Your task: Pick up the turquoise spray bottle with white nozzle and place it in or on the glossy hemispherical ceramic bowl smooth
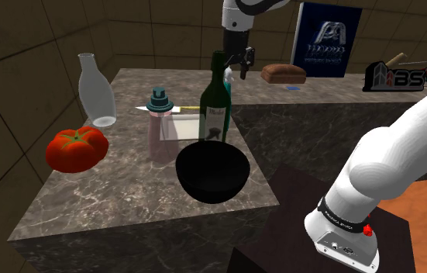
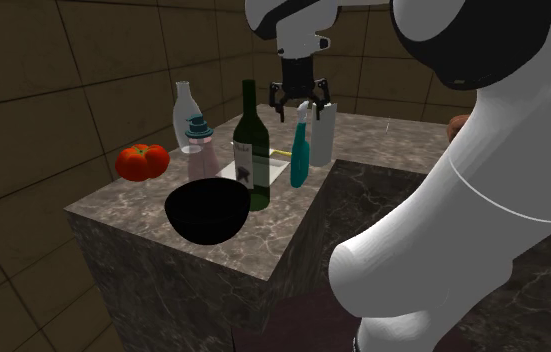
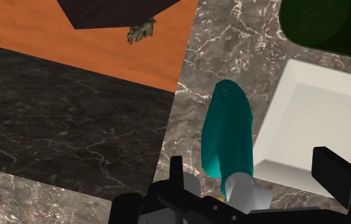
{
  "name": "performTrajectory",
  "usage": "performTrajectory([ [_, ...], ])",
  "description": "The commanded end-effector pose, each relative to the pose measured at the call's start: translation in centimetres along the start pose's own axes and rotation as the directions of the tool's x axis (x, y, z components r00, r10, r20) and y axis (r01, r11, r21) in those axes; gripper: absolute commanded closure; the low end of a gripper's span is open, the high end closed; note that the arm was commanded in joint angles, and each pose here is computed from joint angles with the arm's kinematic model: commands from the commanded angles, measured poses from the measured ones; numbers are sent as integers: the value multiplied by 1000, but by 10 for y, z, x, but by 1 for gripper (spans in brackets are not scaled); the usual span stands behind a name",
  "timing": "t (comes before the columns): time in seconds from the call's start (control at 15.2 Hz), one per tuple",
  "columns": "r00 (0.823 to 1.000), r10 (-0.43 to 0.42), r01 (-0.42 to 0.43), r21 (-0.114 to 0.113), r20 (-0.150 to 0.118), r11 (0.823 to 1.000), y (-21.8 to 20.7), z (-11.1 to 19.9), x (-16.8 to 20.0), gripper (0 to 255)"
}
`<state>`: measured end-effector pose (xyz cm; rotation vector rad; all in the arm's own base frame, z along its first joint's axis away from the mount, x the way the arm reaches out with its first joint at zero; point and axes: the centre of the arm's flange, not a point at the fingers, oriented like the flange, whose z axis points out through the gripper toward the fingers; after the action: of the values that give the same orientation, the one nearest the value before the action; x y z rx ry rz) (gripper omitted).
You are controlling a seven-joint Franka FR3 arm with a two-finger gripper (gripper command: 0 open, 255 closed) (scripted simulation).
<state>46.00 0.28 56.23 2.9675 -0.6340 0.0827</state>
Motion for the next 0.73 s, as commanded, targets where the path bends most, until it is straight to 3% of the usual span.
performTrajectory([
  [0.0,1000,0,0,0,0,1000,0,0,0,255],
  [0.66,1000,0,0,0,0,1000,1,-5,0,255],
])
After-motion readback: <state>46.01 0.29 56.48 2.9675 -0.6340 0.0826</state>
